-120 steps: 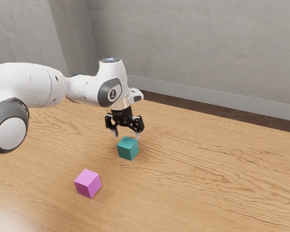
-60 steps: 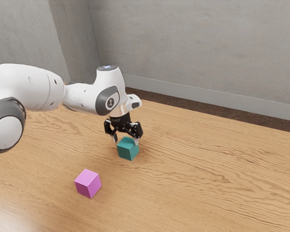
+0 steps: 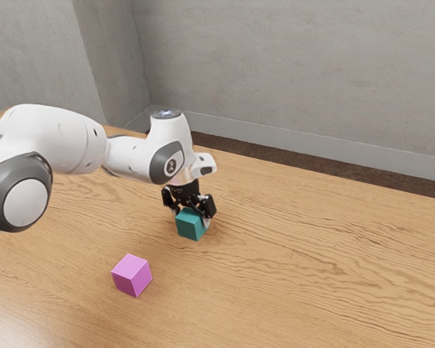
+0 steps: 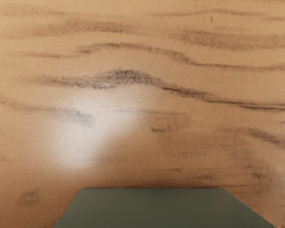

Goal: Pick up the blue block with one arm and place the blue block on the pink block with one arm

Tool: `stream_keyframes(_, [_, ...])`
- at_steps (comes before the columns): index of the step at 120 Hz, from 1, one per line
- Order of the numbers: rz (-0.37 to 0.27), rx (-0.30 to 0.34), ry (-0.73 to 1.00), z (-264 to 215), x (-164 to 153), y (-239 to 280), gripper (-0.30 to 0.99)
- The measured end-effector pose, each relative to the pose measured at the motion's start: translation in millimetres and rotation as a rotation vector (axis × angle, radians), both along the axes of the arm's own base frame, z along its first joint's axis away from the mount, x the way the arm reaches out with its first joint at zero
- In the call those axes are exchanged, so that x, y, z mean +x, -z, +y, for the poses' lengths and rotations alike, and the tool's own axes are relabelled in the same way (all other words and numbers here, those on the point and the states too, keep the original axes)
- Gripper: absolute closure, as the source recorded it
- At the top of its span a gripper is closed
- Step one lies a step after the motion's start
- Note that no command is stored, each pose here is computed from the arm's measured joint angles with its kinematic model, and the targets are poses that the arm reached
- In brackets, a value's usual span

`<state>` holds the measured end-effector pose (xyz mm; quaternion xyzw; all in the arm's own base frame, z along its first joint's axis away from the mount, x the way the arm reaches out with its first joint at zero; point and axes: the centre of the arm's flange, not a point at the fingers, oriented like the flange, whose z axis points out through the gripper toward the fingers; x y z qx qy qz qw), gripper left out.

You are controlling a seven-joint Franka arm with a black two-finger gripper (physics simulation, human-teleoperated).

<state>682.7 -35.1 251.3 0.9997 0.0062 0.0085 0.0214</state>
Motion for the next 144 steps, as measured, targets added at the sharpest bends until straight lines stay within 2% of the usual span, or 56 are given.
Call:
stream_keyframes(21, [0.001, -0.001, 0.035, 0.9, -0.5, 3.2, 0.01])
stream_keyframes(39, [-0.012, -0.002, 0.058, -0.2, 0.4, -4.0, 0.26])
stream_keyframes(51, [-0.020, -0.001, 0.068, 1.7, -3.3, -14.2, 0.32])
stream_keyframes(70, [-0.061, -0.003, 0.057, 16.9, -55.4, -87.2, 0.37])
stream_keyframes(96, [-0.024, -0.016, 0.036, 20.2, -141.5, -109.2, 0.36])
stream_keyframes(115, [-0.003, -0.022, 0.019, 21.4, -176.6, -109.1, 0.36])
stream_keyframes(144, [0.026, -0.024, -0.004, 24.0, -205.5, -101.6, 0.35])
